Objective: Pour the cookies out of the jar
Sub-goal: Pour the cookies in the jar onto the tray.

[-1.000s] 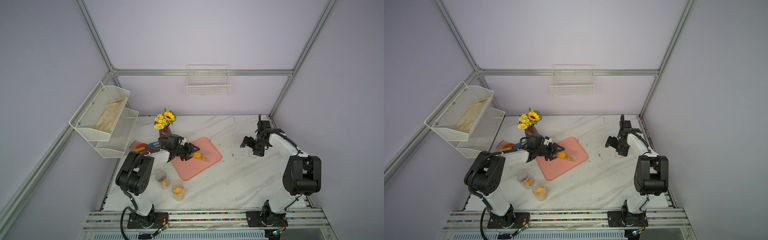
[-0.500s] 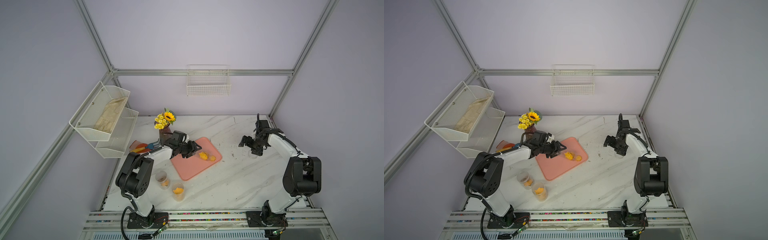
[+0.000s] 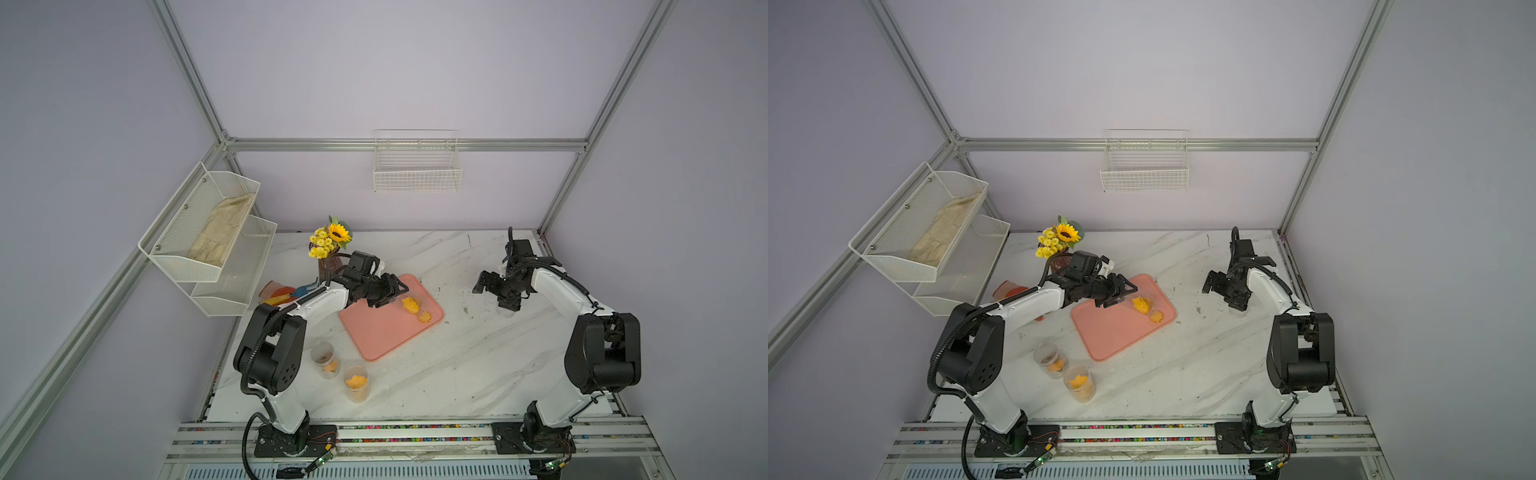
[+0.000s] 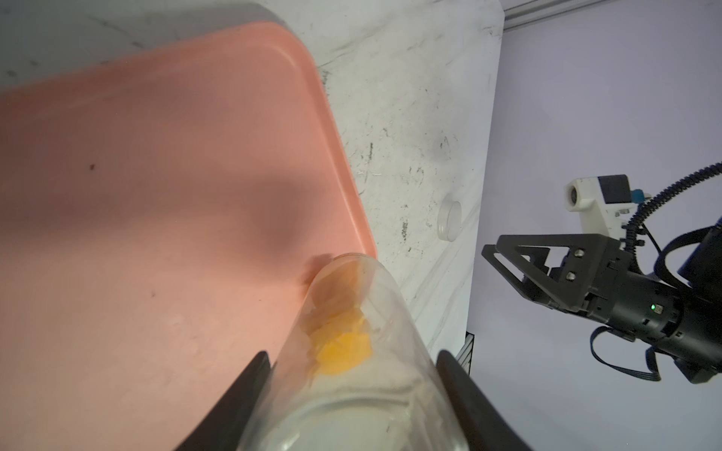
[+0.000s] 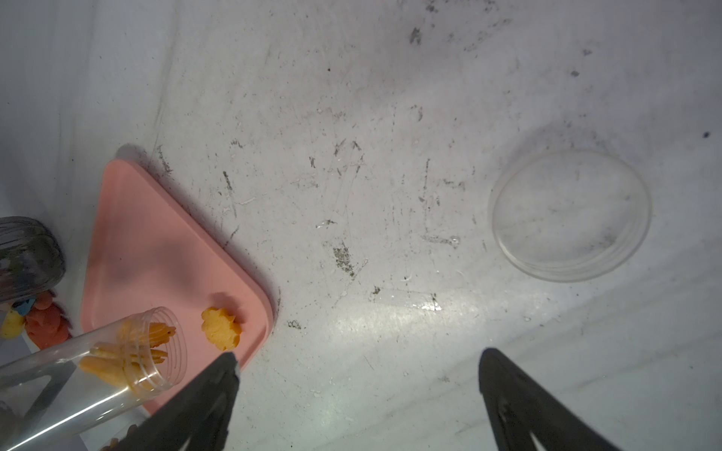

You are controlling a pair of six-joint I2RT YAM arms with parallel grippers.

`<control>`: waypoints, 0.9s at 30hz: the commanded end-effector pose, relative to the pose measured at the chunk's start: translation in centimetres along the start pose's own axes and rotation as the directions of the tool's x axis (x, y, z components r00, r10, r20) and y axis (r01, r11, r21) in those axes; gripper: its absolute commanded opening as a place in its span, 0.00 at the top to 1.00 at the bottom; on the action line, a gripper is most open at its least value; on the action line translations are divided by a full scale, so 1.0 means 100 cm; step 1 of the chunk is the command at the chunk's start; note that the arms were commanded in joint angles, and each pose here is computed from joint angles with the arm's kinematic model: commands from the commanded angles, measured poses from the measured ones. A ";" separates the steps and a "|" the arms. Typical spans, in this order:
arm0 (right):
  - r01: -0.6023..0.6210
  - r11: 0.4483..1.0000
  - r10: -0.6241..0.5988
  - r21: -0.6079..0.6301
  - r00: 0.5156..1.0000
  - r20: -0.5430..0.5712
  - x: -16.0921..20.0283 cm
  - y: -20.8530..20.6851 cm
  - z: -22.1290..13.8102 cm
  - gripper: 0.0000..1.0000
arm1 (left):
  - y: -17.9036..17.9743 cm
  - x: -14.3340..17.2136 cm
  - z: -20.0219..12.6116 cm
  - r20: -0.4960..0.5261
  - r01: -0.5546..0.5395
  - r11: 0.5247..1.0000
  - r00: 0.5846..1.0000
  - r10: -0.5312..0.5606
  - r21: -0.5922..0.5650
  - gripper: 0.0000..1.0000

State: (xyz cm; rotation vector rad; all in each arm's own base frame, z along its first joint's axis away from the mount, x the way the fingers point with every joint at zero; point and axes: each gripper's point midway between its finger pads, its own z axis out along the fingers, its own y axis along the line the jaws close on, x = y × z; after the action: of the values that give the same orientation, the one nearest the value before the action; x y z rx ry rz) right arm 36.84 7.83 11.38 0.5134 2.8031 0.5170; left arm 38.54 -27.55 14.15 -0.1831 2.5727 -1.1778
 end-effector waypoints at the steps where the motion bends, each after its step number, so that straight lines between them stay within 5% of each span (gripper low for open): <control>1: 0.006 1.000 -0.005 -0.013 1.000 0.022 -0.003 0.011 -0.004 0.03 | -0.030 -0.014 -0.008 0.025 -0.120 0.993 0.992 0.120 -0.002 0.43; 12: 0.021 1.000 -0.021 -0.002 1.000 0.019 0.000 0.014 -0.005 0.03 | -0.008 -0.006 0.004 -0.025 -0.123 0.990 0.992 0.121 -0.073 0.43; 20: 0.025 1.000 -0.025 -0.006 0.999 0.020 0.000 0.015 -0.004 0.03 | -0.015 -0.013 -0.010 0.013 -0.225 0.959 0.973 0.231 -0.172 0.43; 25: 0.024 1.000 -0.023 -0.007 1.000 0.012 0.001 0.016 0.001 0.03 | -0.031 -0.016 -0.016 0.055 -0.306 0.938 0.946 0.318 -0.166 0.42; 27: 0.024 1.000 -0.024 -0.006 1.000 0.007 0.003 0.016 0.002 0.03 | -0.035 -0.011 -0.010 0.026 -0.253 0.965 0.967 0.255 -0.067 0.42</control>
State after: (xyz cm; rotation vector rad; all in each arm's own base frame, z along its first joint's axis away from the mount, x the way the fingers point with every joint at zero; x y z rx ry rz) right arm 36.80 9.11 11.52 0.4789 2.8055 0.5222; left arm 37.77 -27.30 12.01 0.0323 2.6801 -0.8612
